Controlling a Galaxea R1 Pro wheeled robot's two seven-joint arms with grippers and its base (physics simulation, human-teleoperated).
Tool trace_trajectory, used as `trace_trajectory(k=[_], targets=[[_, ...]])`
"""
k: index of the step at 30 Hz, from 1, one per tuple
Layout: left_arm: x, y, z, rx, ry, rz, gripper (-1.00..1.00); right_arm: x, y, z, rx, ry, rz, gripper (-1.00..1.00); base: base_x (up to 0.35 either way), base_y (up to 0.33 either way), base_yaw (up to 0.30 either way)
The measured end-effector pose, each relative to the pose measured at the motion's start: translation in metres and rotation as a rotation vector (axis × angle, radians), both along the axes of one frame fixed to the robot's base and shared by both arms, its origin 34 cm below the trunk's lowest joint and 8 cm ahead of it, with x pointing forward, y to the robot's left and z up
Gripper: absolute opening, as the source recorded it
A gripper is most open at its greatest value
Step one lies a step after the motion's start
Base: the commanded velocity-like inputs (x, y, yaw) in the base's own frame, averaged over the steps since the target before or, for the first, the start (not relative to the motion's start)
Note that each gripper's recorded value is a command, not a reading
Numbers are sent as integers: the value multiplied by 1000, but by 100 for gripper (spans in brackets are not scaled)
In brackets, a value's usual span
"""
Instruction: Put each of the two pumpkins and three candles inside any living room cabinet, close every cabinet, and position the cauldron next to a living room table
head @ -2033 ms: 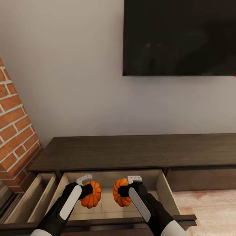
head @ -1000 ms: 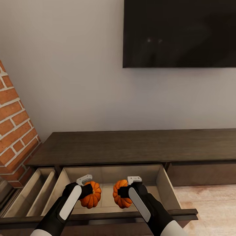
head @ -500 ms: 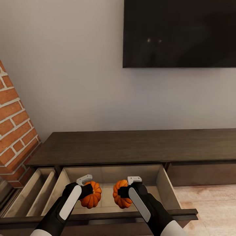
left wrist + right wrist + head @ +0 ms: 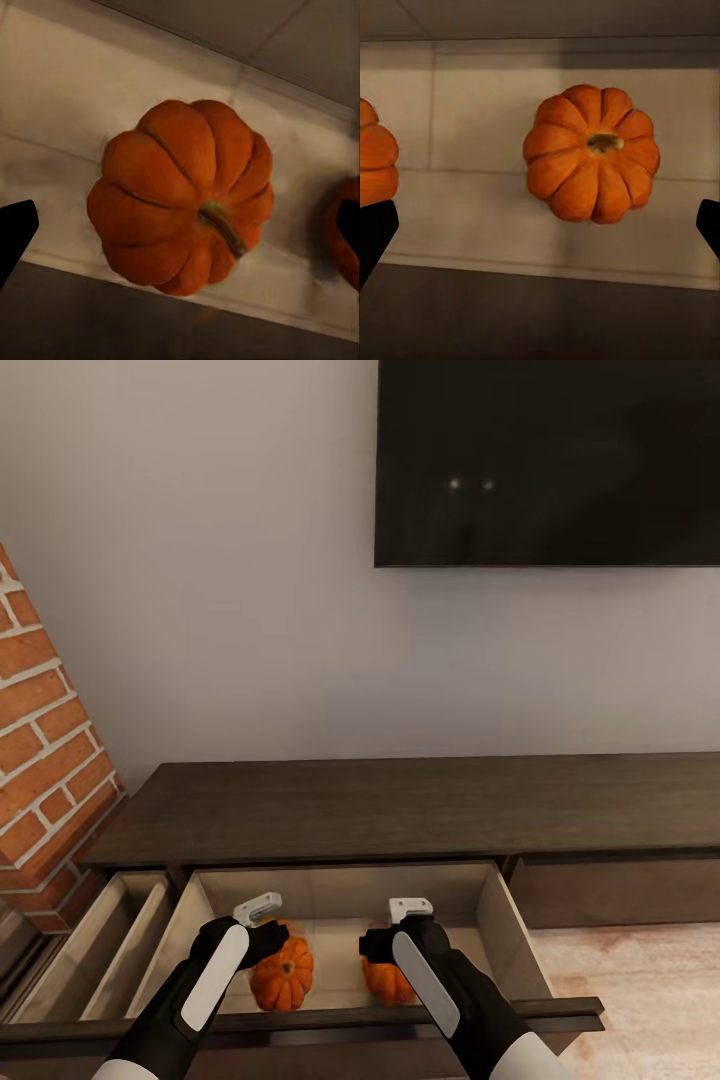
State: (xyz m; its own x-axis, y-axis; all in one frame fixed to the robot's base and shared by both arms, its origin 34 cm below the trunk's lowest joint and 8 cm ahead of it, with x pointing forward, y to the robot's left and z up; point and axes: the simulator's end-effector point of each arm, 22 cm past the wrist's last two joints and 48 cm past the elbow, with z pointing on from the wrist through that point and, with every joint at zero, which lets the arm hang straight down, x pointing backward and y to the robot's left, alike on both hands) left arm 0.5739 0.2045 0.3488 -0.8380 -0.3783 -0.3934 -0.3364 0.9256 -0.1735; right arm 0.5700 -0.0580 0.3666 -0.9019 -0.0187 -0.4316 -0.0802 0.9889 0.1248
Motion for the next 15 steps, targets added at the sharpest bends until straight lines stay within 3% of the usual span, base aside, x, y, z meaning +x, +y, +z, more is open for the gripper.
trace_trajectory(k=[6, 15], targets=[[1, 0, 1, -2, -3, 0, 100, 0, -1, 0, 0, 0, -1, 100, 0, 0, 0], [13, -3, 30, -10, -57, -4, 100, 5, -1, 19, -1, -28, -2, 100, 0, 0, 0]])
